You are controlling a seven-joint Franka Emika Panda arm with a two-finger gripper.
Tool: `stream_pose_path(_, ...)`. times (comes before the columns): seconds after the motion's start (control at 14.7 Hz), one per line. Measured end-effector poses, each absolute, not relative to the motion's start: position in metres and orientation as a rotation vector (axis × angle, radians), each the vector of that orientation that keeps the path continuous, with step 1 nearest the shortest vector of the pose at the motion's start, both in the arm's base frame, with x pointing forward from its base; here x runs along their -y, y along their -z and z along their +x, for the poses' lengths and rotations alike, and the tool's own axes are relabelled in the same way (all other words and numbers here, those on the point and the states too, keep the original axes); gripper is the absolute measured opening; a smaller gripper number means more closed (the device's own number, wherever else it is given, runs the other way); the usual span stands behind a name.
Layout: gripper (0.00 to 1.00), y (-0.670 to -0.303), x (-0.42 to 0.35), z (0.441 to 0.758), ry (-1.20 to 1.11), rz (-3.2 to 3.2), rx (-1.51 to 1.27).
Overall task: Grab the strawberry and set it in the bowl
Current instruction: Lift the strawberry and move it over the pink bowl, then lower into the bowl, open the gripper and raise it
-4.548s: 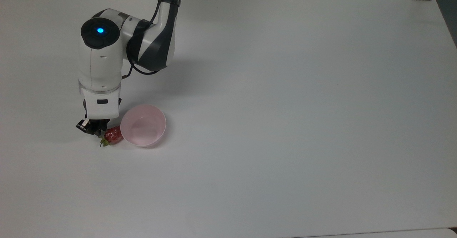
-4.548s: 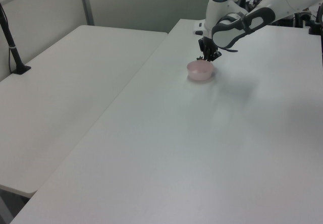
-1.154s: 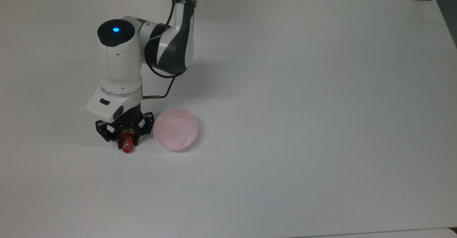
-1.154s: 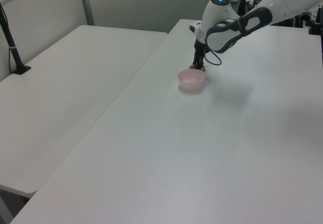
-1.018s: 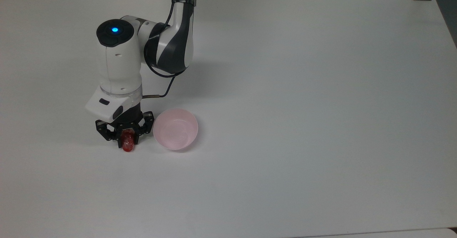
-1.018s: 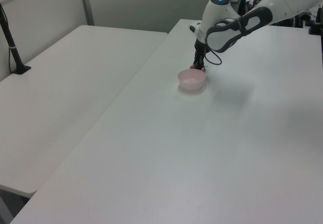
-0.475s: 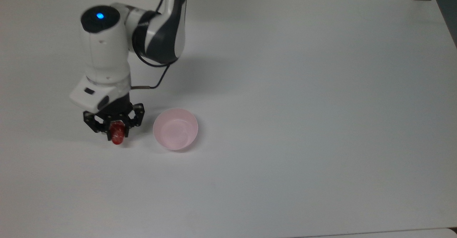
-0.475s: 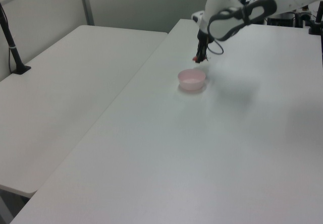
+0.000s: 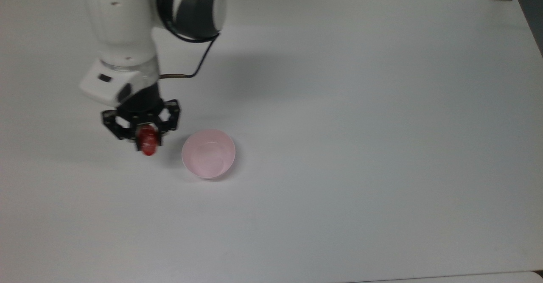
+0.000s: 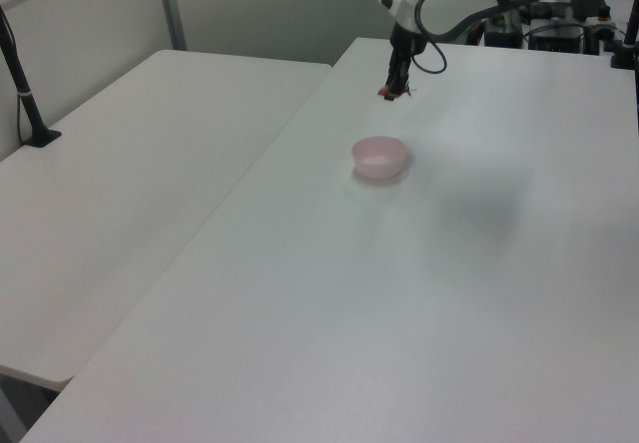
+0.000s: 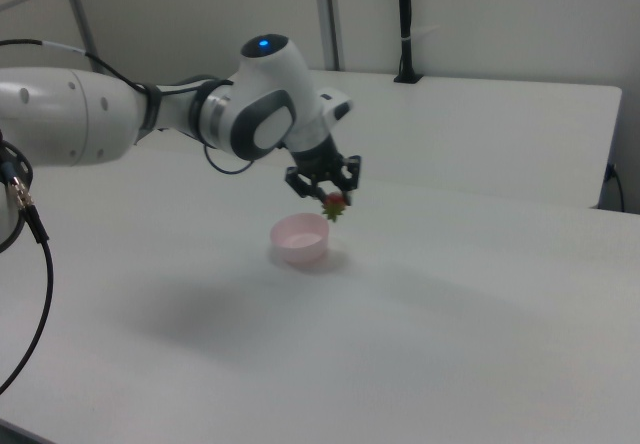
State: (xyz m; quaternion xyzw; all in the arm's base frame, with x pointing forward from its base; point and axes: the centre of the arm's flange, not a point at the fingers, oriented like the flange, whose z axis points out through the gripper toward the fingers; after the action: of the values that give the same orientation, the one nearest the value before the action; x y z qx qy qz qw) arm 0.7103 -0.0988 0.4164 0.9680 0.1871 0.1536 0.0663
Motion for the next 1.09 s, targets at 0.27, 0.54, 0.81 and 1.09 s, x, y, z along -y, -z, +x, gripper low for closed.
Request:
stream_pose_path(0.27,0.41,-0.394,0.026,0.709,-0.382,2.944,-0.693)
stream_pose_path(0.54,0.42,-0.368,0.010,0.707,-0.317,2.949,-0.729)
stream_pose_path(0.81,0.88,-0.374,0.015,0.707,-0.335,2.971,-0.638)
stream_pose_path(1.09,1.00,-0.453,0.017,0.680,-0.225,3.035,-0.332)
